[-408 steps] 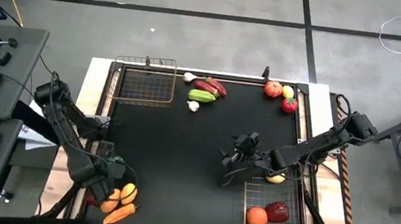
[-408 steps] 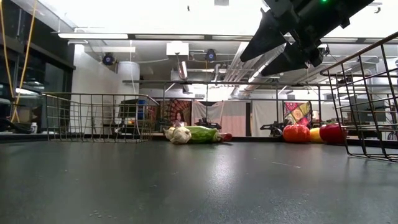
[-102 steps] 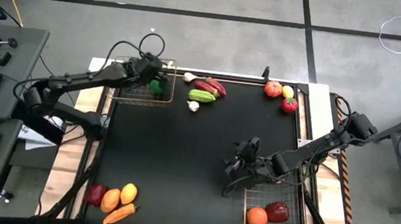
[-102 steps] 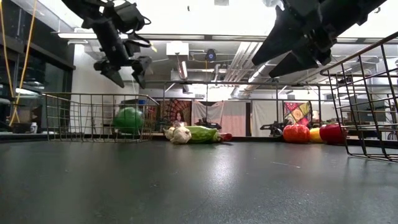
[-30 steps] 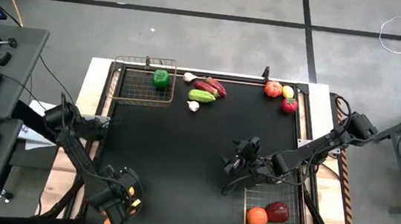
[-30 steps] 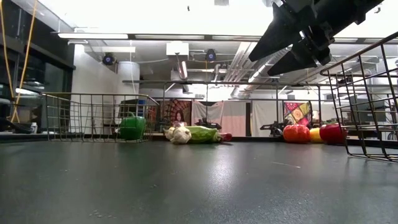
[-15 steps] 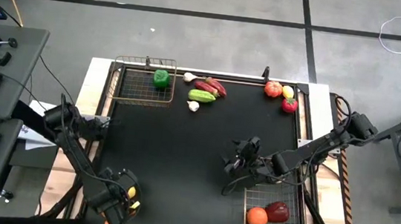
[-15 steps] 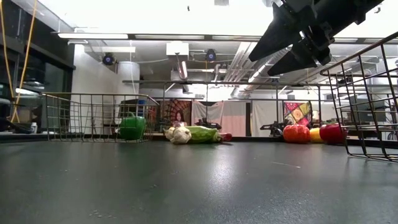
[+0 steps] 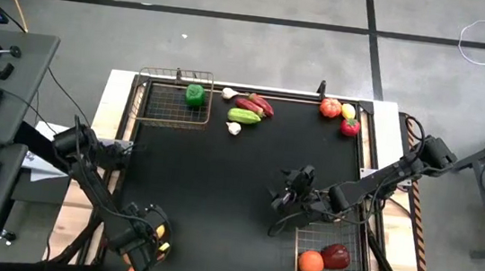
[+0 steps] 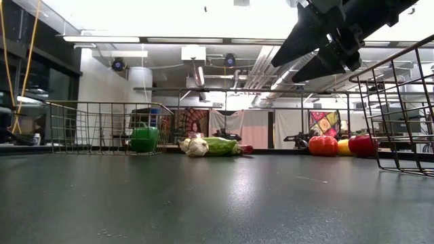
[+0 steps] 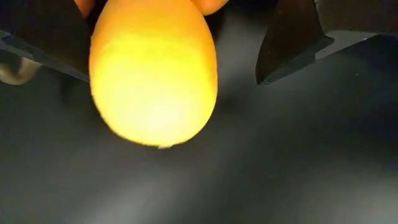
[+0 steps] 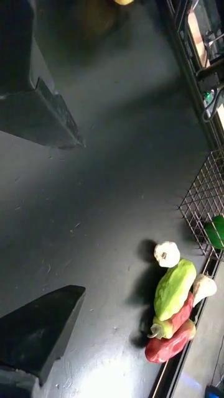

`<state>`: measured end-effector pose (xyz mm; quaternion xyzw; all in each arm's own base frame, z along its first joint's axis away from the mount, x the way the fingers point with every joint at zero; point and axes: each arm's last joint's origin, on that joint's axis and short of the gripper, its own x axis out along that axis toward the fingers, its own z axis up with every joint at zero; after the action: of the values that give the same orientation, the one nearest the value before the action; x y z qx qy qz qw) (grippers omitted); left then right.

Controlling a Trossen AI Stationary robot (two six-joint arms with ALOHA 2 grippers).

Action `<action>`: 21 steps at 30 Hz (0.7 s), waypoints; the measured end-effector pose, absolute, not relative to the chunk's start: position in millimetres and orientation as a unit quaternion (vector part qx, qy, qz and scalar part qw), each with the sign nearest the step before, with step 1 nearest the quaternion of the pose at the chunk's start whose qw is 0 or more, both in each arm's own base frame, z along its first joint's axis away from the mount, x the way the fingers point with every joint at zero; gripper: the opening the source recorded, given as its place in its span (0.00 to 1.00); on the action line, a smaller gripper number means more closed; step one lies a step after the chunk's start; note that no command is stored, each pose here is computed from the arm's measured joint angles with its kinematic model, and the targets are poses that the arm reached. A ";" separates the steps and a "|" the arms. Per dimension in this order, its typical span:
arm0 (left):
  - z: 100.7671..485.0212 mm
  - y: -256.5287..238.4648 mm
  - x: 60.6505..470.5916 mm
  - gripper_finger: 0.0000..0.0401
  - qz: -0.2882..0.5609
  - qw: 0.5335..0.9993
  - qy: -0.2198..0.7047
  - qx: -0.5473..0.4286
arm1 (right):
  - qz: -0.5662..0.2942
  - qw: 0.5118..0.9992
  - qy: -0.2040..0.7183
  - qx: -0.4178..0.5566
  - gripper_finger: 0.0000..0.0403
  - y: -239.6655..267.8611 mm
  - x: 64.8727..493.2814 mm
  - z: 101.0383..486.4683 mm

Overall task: Sort produce into baskets
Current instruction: Put the bottom yellow lemon into the bottom wire basket

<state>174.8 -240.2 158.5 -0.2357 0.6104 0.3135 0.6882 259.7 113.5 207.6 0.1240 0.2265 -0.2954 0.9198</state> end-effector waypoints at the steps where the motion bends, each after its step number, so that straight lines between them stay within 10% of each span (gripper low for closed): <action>1: 158.0 -239.7 174.4 1.00 0.314 0.688 0.611 -0.234 | -0.295 0.920 0.226 0.124 0.91 113.5 259.7 207.6; 7: 157.9 -238.0 176.3 0.89 0.305 0.694 0.614 -0.220 | -0.295 0.920 0.227 0.124 0.91 113.5 259.7 207.6; 14: 158.5 -232.5 183.4 0.54 0.294 0.705 0.613 -0.200 | -0.295 0.920 0.226 0.124 0.91 113.5 259.7 207.6; 21: 185.2 -218.7 202.4 0.54 0.262 0.772 0.553 -0.170 | -0.288 0.934 0.192 0.091 0.91 122.4 257.9 228.2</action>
<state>202.4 -218.7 185.2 -0.1704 0.5532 0.2617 0.7723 257.9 122.4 228.2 0.0915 0.1923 -0.2882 0.9336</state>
